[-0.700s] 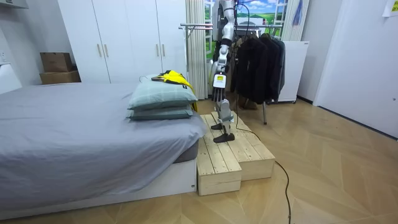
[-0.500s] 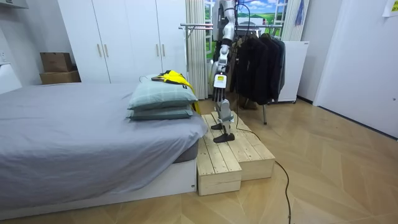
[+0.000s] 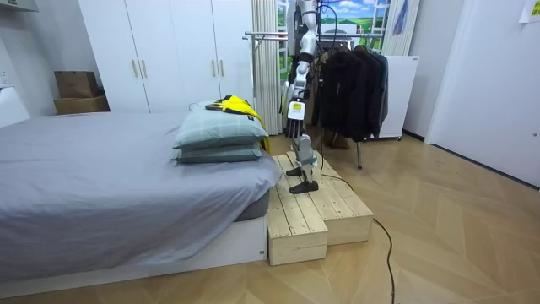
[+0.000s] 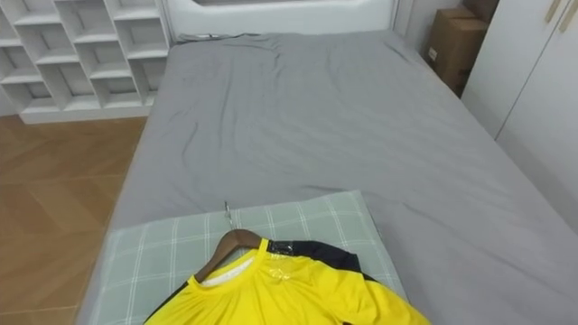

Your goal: Hang clothes

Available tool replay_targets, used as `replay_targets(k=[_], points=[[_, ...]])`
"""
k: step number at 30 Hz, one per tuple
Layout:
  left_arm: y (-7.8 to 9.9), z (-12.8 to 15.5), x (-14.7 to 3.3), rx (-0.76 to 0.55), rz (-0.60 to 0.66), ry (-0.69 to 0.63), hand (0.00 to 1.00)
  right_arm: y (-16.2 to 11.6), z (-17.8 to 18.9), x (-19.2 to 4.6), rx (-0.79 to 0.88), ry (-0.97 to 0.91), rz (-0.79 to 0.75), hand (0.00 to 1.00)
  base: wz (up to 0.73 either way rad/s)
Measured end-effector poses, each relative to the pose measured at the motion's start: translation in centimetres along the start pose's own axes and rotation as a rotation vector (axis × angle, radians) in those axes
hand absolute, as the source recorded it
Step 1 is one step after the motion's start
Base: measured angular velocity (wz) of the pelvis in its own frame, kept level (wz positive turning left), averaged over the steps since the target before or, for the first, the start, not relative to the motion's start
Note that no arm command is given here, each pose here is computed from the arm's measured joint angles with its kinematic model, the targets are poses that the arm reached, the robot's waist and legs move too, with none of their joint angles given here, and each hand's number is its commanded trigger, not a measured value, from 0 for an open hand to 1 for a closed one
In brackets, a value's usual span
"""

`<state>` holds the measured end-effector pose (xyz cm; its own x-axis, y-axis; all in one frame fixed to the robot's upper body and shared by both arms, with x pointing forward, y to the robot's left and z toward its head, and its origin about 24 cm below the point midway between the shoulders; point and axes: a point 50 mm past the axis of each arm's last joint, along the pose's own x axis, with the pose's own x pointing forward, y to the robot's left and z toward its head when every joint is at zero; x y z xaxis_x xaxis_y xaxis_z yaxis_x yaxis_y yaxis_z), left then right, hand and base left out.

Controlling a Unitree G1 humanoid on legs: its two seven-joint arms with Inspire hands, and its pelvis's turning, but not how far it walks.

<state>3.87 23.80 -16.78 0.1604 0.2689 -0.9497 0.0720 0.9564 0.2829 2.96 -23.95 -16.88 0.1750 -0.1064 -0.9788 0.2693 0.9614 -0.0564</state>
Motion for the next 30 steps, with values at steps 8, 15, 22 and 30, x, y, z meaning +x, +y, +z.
replay_targets(k=[8,15,22,30], points=[[-0.1,0.0,0.0,-0.013,0.009,0.002,0.0,-0.1,-0.6,-0.1,0.041,0.002,0.004,0.0,0.0],[-0.1,-0.4,0.0,-0.101,0.006,0.02,0.0,-0.2,-1.1,-0.1,0.056,0.024,-0.001,0.0,0.0],[-0.1,-0.3,0.0,-0.106,0.049,0.015,0.0,-0.3,-1.5,-0.1,0.058,0.043,-0.006,0.0,-0.07],[1.0,0.0,-0.1,-0.149,0.153,-0.01,0.0,-0.3,-1.3,-0.1,0.062,0.038,-0.003,0.0,-0.02]])
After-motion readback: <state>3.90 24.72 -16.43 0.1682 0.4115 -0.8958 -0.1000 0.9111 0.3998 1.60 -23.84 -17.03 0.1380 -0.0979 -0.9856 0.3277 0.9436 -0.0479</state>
